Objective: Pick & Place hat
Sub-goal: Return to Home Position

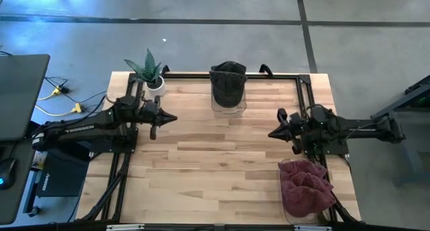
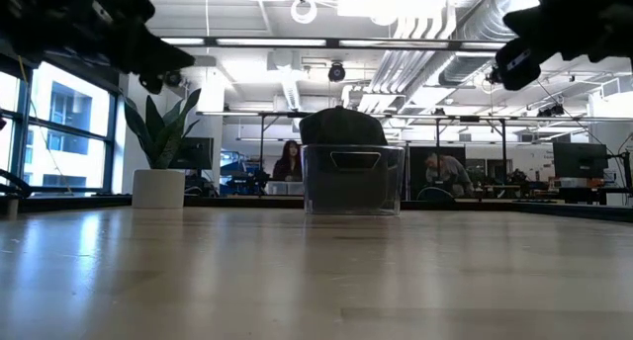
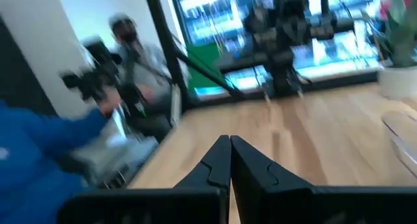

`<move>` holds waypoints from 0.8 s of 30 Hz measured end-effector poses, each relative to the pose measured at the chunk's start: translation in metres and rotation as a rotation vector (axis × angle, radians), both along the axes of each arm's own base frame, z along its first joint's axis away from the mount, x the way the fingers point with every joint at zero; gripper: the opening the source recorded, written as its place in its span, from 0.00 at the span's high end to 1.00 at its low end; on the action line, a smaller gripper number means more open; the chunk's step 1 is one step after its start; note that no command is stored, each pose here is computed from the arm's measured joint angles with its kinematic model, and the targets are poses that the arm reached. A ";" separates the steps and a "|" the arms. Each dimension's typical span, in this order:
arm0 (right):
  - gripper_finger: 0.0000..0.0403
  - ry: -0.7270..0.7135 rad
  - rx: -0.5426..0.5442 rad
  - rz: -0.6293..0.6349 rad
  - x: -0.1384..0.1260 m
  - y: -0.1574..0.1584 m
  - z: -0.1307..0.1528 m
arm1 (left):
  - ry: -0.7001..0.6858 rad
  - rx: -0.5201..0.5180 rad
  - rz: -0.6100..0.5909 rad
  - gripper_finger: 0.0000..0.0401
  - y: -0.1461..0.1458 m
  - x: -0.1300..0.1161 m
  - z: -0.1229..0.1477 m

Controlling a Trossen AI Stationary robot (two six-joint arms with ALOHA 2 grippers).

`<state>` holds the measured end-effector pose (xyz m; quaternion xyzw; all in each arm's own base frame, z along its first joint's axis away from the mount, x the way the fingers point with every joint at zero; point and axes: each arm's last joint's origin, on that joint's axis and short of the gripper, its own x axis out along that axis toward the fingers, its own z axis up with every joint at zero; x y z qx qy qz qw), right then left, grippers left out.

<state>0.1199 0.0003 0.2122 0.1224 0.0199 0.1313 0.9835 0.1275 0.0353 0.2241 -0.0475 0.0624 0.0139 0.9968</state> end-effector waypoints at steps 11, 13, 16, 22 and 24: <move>1.00 -0.141 0.042 -0.027 -0.012 0.010 -0.022 | -0.118 -0.042 -0.013 1.00 -0.021 -0.025 -0.020; 1.00 -0.121 0.024 -0.041 -0.014 0.011 -0.025 | -0.105 -0.044 -0.009 1.00 -0.023 -0.028 -0.024; 1.00 -0.082 0.002 -0.066 -0.018 0.013 -0.030 | -0.100 -0.044 0.000 1.00 -0.026 -0.032 -0.028; 1.00 -0.054 -0.027 -0.098 -0.024 0.018 -0.042 | -0.167 -0.072 -0.055 1.00 -0.032 -0.036 -0.035; 1.00 -0.054 -0.032 -0.080 -0.025 0.020 -0.042 | -0.139 -0.074 -0.038 1.00 -0.032 -0.035 -0.040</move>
